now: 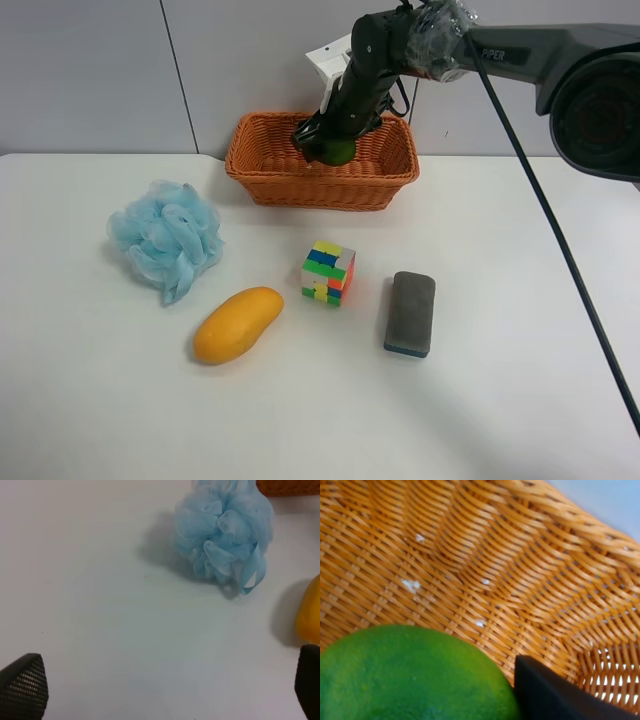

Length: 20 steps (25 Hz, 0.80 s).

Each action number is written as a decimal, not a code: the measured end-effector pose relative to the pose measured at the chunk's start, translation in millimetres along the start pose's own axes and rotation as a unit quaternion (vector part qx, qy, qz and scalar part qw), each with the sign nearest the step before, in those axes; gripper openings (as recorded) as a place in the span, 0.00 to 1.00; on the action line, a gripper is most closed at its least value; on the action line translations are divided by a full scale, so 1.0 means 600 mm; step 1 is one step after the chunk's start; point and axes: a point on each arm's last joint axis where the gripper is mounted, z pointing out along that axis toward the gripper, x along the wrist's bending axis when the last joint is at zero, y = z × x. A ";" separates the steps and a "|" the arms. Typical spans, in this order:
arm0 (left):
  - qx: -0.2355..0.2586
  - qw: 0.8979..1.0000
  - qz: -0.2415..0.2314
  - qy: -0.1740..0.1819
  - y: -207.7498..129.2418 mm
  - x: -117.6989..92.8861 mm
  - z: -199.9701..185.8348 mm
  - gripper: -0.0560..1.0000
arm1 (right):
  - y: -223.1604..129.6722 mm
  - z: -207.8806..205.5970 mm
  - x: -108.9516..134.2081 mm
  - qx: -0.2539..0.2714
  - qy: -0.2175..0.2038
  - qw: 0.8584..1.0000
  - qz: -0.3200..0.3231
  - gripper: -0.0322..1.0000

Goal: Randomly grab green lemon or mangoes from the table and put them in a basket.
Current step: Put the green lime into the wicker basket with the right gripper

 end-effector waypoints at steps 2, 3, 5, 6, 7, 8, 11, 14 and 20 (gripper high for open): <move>0.000 1.000 0.000 0.000 0.000 0.000 0.000 0.99 | 0.000 0.000 0.000 0.000 0.000 1.000 0.000 0.76; 0.000 1.000 0.000 0.000 0.000 0.000 0.000 0.99 | 0.000 0.000 0.000 0.000 0.000 1.000 0.000 0.76; 0.000 1.000 0.000 0.000 0.000 0.000 0.000 0.99 | 0.000 0.000 0.000 0.000 0.000 1.000 0.000 0.76; 0.000 1.000 0.000 0.000 0.000 0.000 0.000 0.99 | 0.000 0.000 0.000 0.000 0.000 1.000 0.001 0.79; 0.000 1.000 0.000 0.000 0.000 0.000 0.000 0.99 | 0.000 0.000 0.000 0.000 0.000 1.000 0.004 0.86; 0.000 1.000 0.000 0.000 0.000 0.000 0.000 0.99 | 0.000 0.000 0.000 0.000 0.000 1.000 0.008 0.91; 0.000 1.000 0.000 0.000 0.000 0.000 0.000 0.99 | 0.000 0.000 0.000 0.000 0.000 1.000 0.014 0.97; 0.000 1.000 0.000 0.000 0.000 0.000 0.000 0.99 | 0.000 0.000 0.000 0.000 0.000 1.000 0.016 0.99; 0.000 1.000 0.000 0.000 0.000 0.000 0.000 0.99 | 0.006 -0.035 -0.001 0.021 0.001 1.000 0.017 0.99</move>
